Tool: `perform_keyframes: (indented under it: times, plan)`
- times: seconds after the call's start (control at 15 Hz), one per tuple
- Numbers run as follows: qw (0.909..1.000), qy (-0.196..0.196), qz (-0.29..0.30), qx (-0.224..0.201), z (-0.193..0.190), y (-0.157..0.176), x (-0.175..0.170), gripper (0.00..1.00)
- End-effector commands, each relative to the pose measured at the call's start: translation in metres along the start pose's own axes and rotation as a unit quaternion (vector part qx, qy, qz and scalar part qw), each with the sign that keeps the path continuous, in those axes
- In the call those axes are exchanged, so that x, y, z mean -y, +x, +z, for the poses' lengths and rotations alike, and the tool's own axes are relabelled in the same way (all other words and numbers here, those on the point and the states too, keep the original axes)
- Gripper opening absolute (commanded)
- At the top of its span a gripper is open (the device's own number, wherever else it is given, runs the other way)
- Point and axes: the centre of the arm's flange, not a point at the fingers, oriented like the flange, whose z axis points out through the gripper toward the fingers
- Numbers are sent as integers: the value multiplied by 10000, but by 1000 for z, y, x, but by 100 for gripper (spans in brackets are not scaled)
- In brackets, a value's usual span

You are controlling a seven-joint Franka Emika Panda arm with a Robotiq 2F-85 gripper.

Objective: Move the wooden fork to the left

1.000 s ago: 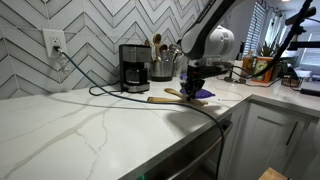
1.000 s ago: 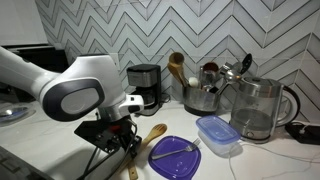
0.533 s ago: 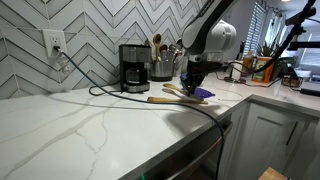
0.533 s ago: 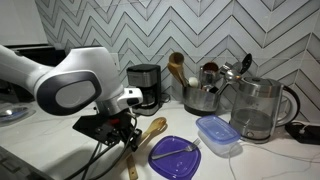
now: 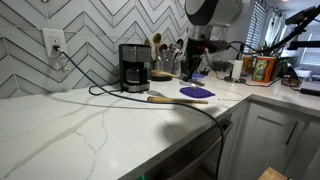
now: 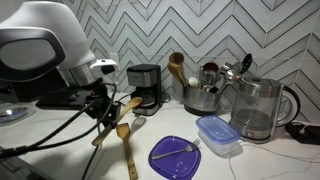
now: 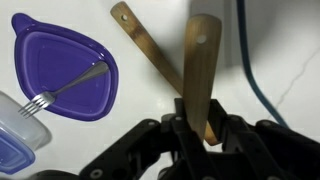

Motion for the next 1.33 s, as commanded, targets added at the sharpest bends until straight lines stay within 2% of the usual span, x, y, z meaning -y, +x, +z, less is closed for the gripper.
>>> perform_keyframes:
  times: [0.0,0.2,0.33,0.53,0.67,0.87,1.0,1.07,1.27]
  plan:
    - [9970,200,-737,88,-41,-30,32,7]
    - [9880,383,-1492,99,-57,-33,54,7]
    - [9793,350,-1994,-25,-62,-26,73,7]
    - [9644,258,-2624,-189,-67,-13,106,7]
    - [9511,244,-3060,-331,-68,-1,135,7]
    - [9353,280,-3476,-597,-73,18,179,7]
    - [9296,412,-3552,-893,-75,28,203,7]
    - [9364,233,-3436,-675,-80,19,187,29]
    - [9312,314,-3541,-807,-79,25,203,29]
